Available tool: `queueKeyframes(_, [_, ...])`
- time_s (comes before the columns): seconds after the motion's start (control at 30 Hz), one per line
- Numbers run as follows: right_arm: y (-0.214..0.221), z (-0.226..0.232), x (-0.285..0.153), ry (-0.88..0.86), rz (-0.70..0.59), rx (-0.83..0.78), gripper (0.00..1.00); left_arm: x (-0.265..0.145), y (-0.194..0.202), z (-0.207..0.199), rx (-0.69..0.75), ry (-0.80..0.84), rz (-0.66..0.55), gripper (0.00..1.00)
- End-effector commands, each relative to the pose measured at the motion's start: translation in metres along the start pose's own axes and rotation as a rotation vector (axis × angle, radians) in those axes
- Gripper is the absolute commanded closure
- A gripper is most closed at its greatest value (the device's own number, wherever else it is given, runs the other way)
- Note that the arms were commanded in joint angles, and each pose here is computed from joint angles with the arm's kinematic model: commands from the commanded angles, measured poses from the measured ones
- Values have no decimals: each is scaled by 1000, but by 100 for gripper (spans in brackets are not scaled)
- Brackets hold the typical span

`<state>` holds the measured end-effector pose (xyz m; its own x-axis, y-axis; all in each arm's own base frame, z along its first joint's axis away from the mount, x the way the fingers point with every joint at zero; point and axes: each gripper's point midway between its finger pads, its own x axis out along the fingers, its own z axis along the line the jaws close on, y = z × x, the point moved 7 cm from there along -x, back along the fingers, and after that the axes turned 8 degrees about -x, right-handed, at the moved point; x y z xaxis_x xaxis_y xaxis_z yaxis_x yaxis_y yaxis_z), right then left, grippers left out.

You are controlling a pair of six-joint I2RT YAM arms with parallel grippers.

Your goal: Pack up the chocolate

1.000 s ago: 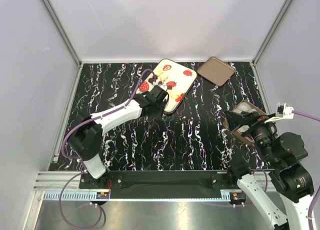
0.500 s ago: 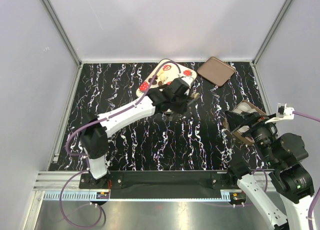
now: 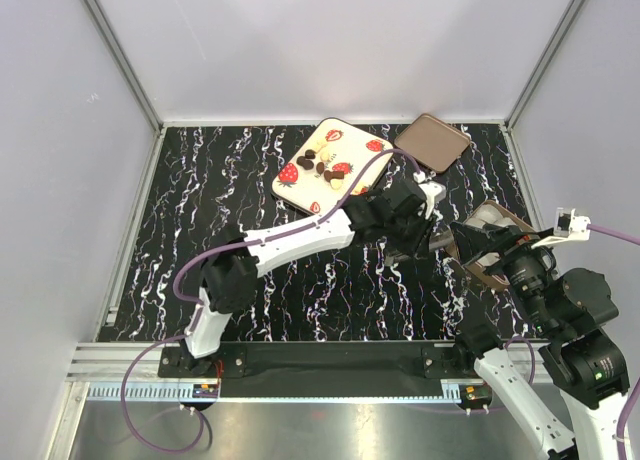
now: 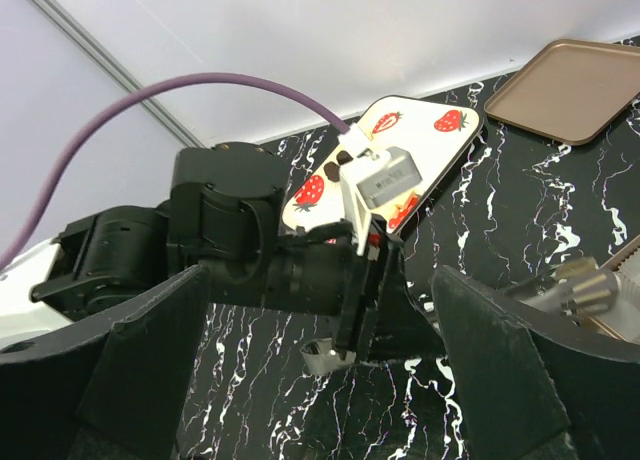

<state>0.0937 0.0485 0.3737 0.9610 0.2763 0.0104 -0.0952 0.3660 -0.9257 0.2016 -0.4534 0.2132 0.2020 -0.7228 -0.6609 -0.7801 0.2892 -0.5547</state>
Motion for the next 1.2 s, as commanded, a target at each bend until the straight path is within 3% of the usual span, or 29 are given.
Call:
queueKeyframes(0.0, [-9,1,-5,-3,-42,-5,1,-10,-22,-35,34,169,-78,71])
queueKeyframes(0.57, [-8,-2,-9,12,-46,-11,1,37,-12,-64,98,276,-37,69])
queueKeyframes(1.17, [-5,-3,-6,21,-41,-18,1,64,-1,-42,108,159,-24,65])
